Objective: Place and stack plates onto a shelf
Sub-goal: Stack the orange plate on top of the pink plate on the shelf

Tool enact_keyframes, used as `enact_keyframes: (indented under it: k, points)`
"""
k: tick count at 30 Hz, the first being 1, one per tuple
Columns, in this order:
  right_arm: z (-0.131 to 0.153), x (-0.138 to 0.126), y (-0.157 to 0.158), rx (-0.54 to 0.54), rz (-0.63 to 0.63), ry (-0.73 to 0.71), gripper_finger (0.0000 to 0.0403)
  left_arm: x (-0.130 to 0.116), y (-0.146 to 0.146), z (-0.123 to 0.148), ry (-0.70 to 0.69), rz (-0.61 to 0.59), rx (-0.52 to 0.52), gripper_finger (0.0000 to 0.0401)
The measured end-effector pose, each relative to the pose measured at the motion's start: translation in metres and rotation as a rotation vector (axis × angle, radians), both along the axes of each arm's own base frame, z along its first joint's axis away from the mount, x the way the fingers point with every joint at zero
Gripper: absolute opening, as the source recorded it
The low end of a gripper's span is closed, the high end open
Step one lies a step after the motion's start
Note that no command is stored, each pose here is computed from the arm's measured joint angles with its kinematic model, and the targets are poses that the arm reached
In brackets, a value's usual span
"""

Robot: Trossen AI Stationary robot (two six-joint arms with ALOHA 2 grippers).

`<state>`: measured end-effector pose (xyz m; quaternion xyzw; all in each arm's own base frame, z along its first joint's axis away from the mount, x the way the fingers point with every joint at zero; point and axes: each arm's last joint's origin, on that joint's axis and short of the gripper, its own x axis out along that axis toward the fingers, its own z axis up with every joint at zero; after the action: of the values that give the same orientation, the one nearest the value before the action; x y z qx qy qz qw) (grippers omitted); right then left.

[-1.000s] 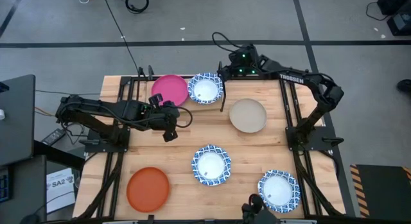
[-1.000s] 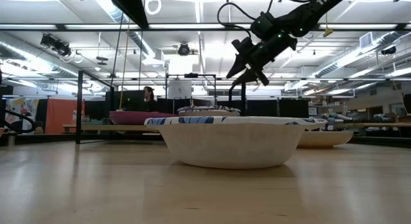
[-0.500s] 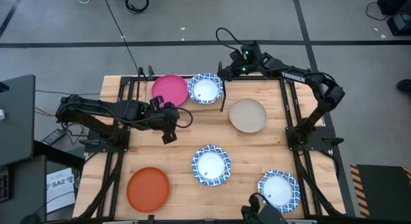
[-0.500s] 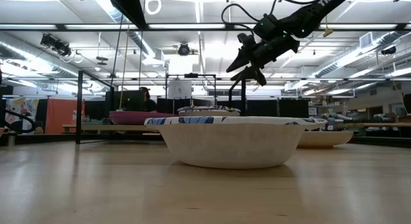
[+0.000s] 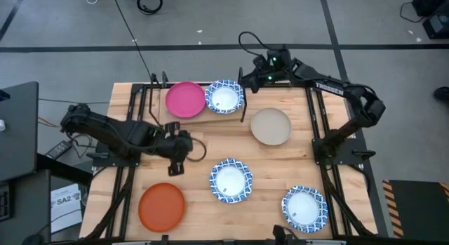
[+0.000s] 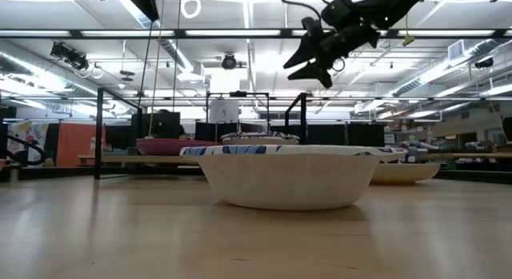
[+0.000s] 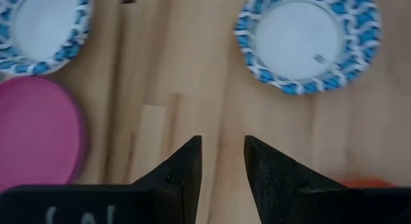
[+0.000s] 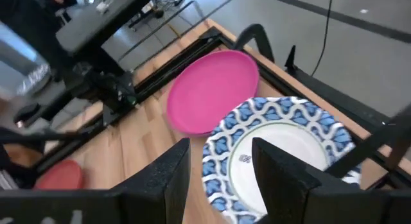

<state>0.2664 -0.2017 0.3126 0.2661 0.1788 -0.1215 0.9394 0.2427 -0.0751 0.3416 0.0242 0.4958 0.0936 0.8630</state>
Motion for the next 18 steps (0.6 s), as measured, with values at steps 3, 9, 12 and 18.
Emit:
enact_keyframes:
  k: [3,9,12,18]
  points:
    - [0.005,0.005,0.020,-0.048,0.019,0.037,0.0172,-0.004,-0.013,0.000,-0.006,-0.024,-0.018,0.0123]
    - [0.010,0.015,0.068,-0.103,0.107,0.120,0.0172,-0.013,-0.035,0.000,-0.014,-0.063,-0.049,0.0123]
    - [0.010,0.021,0.096,-0.105,0.179,0.149,0.0172,-0.014,-0.045,-0.004,-0.012,-0.070,-0.040,0.0123]
    - [0.009,0.032,0.147,-0.124,0.312,0.178,0.0172,-0.015,-0.062,-0.015,0.021,-0.133,-0.011,0.0123]
